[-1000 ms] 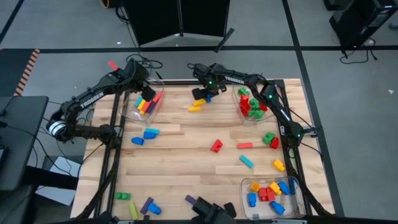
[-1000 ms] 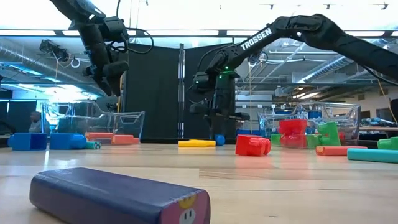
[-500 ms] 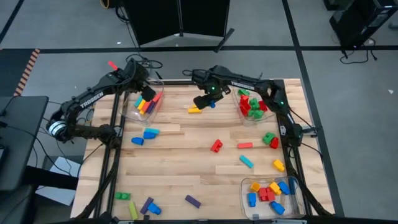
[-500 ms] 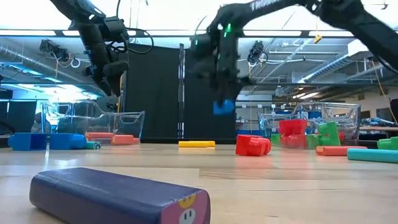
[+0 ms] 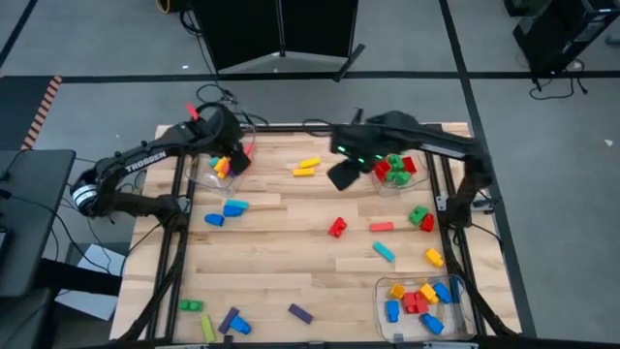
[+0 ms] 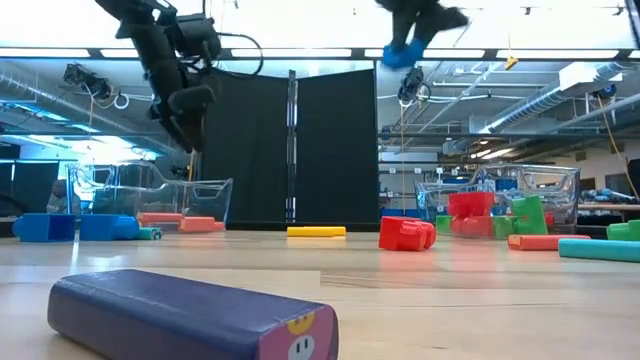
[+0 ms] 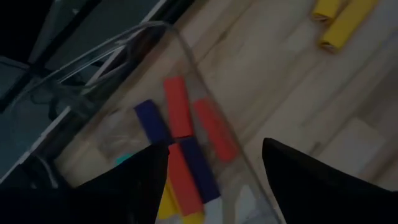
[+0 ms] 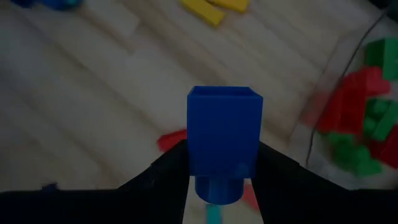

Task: Sort blocks by size
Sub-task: Put the blue 1 stud game piece into the bottom transparent bin

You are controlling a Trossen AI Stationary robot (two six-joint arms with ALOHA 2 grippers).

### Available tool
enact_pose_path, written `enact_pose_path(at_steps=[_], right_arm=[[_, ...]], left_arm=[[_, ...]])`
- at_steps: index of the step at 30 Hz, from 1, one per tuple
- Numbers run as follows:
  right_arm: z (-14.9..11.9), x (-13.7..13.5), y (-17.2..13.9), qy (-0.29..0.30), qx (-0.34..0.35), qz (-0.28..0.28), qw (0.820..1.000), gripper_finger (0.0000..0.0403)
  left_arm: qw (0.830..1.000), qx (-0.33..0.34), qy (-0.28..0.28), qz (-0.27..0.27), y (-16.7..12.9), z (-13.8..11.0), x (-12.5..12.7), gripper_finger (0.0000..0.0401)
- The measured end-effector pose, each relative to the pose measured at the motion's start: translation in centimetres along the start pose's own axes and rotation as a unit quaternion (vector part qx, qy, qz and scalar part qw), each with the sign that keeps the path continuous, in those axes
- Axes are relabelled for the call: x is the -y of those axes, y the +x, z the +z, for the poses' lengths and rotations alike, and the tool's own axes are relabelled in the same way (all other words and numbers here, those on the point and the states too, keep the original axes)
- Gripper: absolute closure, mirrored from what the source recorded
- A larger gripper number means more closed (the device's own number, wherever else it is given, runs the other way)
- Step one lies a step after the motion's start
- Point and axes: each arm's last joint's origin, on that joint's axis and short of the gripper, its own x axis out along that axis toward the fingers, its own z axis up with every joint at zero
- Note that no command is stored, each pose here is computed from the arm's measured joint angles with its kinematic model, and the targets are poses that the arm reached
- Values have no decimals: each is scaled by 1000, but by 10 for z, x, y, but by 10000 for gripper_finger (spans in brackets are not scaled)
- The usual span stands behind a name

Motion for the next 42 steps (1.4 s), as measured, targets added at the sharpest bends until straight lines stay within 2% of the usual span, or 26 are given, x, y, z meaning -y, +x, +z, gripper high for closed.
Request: enact_pose_path(at_steps=[3,8,18,24,31,38,42], right_arm=[[-33,-3,-19,4,20,5,1000,248],[-96,0,-33,32,10,14,999,248],[-230,3,-27,152,-49,9,987,247],[-292,-8,-23,197,-69,10,978,247],[-340,-25,-6,183,-107,-20,977,247],[-365,-37,13,146,-98,-42,983,247],[-379,-38,24,135,-109,-27,984,247]], left_arm=[[1000,6,4,5,-3,0,16,135],[1000,15,-1,-3,-7,-2,37,135],[998,22,41,-37,-15,-7,65,135],[994,32,80,-66,-21,-11,84,135],[986,69,111,-103,-30,-12,105,135],[974,118,128,-142,-40,-12,125,135],[968,137,136,-159,-45,-13,134,135]])
